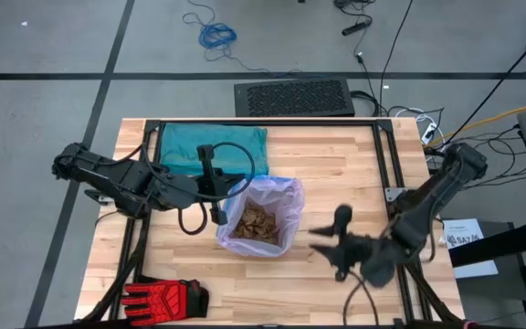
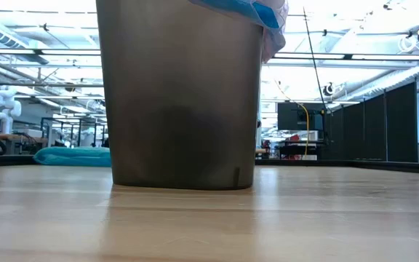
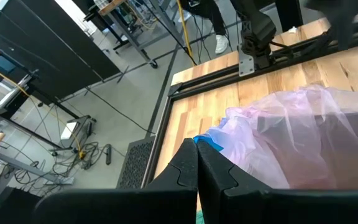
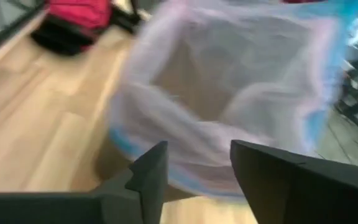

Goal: Place trash/remove bag and relplace
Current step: Remove the trash bag from the trash bin and put it on the top right of the table

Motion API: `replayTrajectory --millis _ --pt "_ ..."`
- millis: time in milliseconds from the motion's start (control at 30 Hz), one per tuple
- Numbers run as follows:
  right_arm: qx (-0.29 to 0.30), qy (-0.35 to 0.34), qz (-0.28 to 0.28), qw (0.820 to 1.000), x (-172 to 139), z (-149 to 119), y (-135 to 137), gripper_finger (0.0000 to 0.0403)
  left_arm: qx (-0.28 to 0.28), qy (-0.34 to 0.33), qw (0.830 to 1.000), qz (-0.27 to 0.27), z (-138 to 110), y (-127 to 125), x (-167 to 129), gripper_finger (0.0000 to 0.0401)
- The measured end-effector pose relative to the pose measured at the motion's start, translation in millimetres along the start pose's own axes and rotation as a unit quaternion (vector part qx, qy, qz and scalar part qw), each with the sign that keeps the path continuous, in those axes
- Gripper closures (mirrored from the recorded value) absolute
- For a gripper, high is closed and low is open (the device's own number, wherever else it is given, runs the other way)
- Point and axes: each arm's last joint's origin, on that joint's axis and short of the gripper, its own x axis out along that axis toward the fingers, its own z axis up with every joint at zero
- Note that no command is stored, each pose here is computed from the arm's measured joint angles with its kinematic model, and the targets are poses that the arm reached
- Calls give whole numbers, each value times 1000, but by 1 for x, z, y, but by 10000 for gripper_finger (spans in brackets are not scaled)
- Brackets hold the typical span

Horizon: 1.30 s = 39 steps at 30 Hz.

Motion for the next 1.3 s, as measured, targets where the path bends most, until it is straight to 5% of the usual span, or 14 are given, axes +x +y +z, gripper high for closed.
replayTrajectory --millis 267,800,1033,1300 --pt "-87 59 8 994 32 -22 70 205 0 0 1000 0 0 0 0 401" --pt "-209 63 -46 975 85 -25 85 252 6 8 1000 3 -3 1 3 401" --pt "-219 84 -61 970 110 -34 88 296 12 24 1000 9 -10 0 10 401" --pt "-253 86 -122 956 108 -29 85 396 12 26 1000 11 -11 1 12 401"
